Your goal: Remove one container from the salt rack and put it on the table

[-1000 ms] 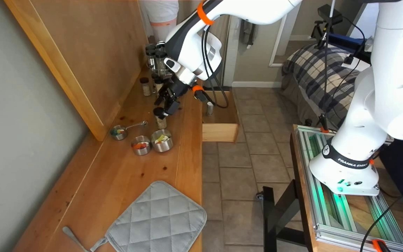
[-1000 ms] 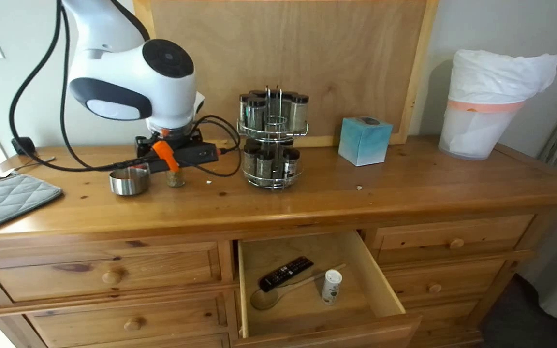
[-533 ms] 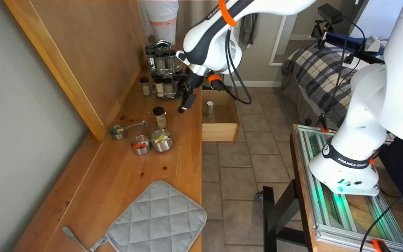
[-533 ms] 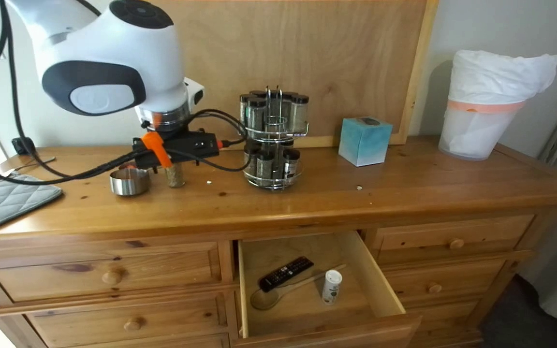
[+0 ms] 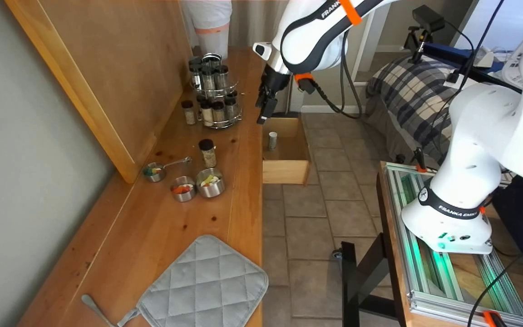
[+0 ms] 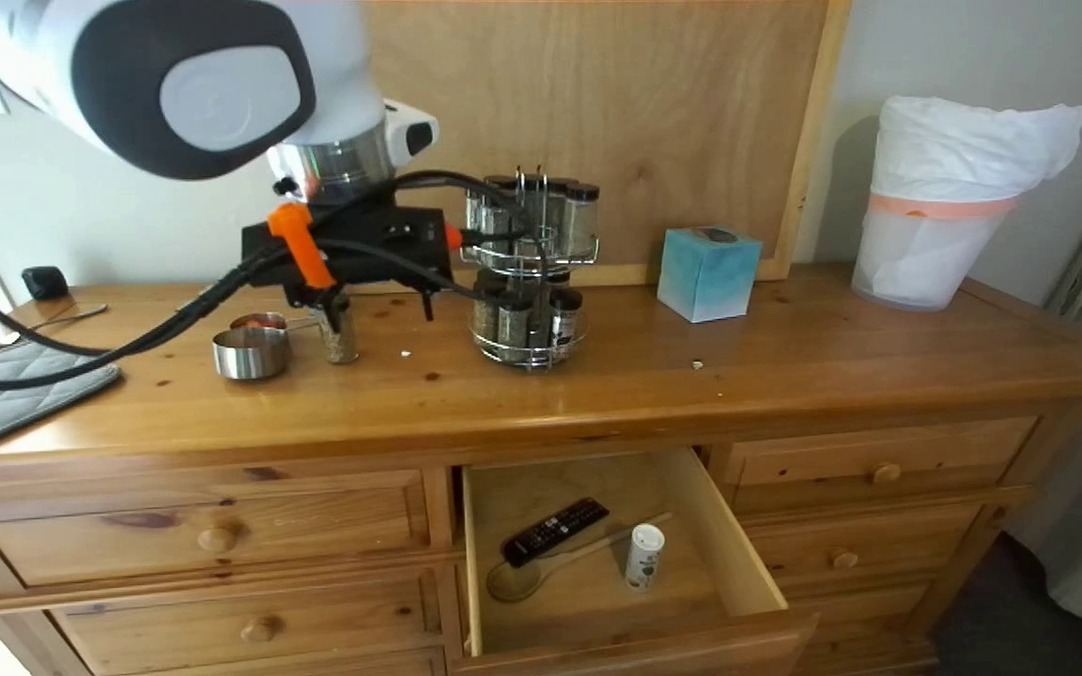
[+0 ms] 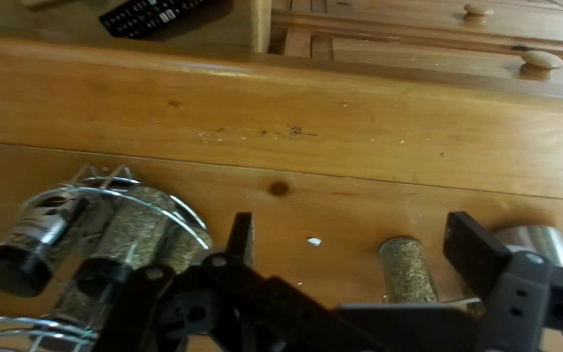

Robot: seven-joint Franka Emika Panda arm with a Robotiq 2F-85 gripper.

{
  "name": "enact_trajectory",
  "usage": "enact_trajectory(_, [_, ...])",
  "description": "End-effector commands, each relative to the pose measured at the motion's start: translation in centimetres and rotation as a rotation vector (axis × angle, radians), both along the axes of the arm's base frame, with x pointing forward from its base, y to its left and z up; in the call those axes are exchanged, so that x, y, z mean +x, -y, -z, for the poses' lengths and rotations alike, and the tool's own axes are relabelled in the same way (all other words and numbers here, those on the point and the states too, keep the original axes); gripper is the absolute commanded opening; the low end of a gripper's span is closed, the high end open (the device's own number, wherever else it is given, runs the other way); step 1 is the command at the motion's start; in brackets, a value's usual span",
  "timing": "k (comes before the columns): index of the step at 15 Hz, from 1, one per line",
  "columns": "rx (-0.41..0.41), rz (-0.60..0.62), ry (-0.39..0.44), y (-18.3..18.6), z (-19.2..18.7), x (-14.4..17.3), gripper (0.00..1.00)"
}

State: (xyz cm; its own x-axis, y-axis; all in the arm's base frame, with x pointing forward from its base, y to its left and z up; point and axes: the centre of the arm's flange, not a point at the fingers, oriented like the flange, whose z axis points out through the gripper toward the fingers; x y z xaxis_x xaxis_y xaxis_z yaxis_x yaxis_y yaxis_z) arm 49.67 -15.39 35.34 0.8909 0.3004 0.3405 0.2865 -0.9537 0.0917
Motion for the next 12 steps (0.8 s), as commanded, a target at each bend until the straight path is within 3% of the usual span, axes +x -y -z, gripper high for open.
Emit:
enact_trajectory(1, [0.020, 0.124, 0.035, 0.1, -7.7, -4.4, 1.00])
enact_trajectory(4, [0.026, 0.244, 0.025, 1.3, -12.2, -7.0, 1.00])
enact_trajectory(6, [0.091, 0.211, -0.022, 1.6, -14.4, -8.6, 1.00])
enact_trajectory(7, [0.036, 0.221, 0.008, 2.7, -11.6, -5.8, 1.00])
enact_trajectory(9, [0.064, 0.208, -0.012, 2.1, -13.7, -7.5, 1.00])
enact_trajectory(12, [0.071, 0.203, -0.014, 1.9, -14.1, -8.1, 1.00])
